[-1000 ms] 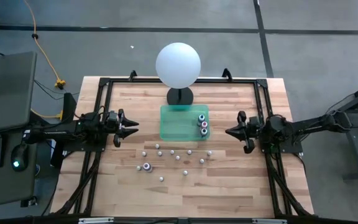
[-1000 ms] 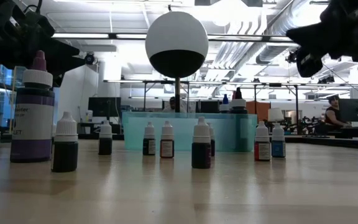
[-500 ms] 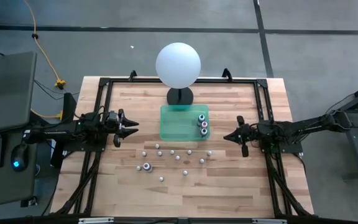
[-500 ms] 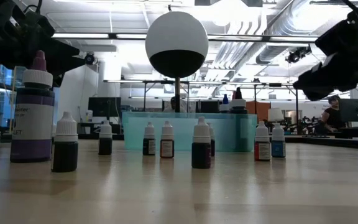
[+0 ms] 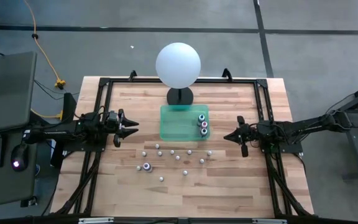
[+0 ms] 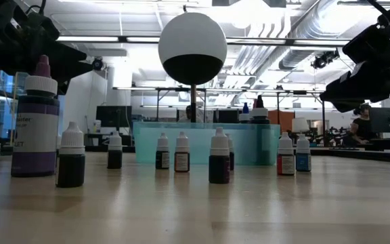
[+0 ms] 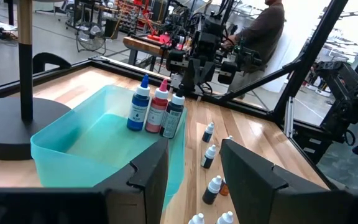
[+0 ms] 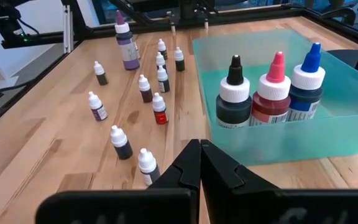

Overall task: Pick & Place food coloring
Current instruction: Put the large purple food coloring bottle into the bin

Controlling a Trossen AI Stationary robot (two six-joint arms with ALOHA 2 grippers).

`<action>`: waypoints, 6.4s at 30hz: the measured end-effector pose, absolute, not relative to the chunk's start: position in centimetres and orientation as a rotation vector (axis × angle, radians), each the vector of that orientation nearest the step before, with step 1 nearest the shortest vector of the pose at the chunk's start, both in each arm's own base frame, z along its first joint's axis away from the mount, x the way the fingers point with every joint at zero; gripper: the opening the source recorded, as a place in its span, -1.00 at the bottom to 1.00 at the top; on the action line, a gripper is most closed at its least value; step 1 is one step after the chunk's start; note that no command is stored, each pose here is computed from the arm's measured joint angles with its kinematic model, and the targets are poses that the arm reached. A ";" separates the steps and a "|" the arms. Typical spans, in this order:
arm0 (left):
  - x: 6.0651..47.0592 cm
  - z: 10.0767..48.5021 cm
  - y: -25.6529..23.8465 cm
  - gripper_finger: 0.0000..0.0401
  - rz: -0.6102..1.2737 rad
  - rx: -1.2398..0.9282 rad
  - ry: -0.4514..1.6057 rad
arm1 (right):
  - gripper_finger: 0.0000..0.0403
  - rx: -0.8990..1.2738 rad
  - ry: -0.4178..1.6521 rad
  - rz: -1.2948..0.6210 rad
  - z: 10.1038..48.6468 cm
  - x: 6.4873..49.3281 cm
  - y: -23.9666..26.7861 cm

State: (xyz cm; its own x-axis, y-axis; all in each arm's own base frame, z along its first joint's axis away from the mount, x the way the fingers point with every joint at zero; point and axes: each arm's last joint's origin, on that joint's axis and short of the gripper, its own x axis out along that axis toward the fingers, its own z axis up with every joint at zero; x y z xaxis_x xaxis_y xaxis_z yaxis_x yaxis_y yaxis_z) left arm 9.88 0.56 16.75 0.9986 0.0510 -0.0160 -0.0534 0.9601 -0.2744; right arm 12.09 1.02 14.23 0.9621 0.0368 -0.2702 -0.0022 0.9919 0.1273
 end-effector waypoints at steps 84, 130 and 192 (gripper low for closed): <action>22.2 30.0 -12.5 0.26 0.003 -0.203 1.094 | -1.00 0.126 0.276 0.021 14.2 12.1 1.0; 25.3 23.5 -13.6 0.26 -0.005 -0.104 1.249 | -1.00 0.126 0.276 0.021 14.2 12.1 1.0; 26.2 22.0 -14.2 -0.28 0.002 -0.100 1.287 | -1.00 0.126 0.277 0.021 14.2 12.1 1.0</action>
